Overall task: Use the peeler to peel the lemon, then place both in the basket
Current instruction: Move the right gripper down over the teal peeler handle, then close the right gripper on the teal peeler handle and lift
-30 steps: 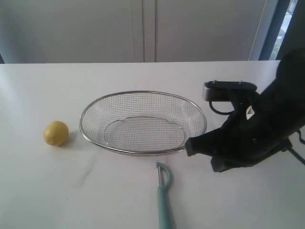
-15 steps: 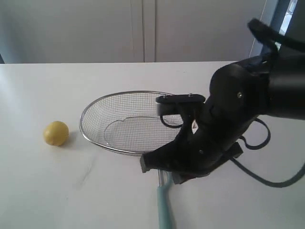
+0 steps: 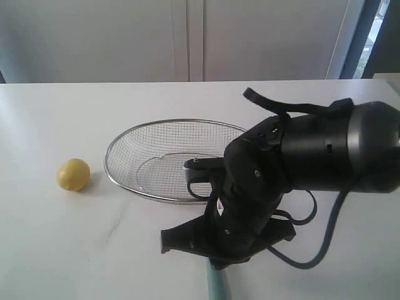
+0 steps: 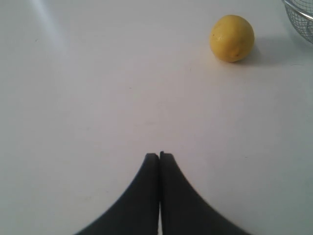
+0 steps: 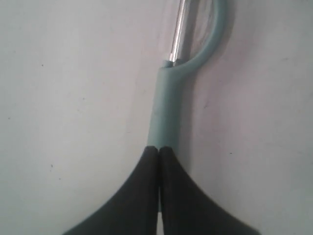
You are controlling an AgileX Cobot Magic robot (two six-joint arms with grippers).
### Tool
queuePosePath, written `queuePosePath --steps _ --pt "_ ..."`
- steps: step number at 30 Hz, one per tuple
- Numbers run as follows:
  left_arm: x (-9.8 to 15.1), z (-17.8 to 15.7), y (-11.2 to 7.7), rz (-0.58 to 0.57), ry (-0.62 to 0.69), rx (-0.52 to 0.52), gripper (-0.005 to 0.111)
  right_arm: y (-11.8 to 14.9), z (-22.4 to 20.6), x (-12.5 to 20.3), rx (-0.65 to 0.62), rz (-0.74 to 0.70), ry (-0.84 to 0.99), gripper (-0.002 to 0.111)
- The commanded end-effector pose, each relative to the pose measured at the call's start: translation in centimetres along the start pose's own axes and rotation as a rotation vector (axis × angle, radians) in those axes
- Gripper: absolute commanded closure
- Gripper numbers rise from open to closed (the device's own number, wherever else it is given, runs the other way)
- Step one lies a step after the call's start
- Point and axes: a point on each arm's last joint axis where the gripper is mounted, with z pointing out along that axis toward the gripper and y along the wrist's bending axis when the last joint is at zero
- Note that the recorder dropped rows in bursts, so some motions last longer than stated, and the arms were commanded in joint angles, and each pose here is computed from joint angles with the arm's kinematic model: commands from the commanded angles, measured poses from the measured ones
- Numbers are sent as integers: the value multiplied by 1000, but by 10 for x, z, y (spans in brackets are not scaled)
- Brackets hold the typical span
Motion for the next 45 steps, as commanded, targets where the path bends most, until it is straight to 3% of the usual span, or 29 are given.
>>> queuePosePath --steps 1,7,16,19,45 --pt "2 0 0 -6 5 0 107 4 7 -2 7 53 -25 108" --pt "2 0 0 -6 5 0 107 1 18 -3 56 96 -16 106" --pt "2 0 0 -6 5 0 107 3 18 -5 32 101 -36 77" --pt "2 0 0 -6 5 0 107 4 19 -6 21 101 -48 72" --pt "2 0 0 -6 5 0 107 2 41 -5 59 102 -5 75"
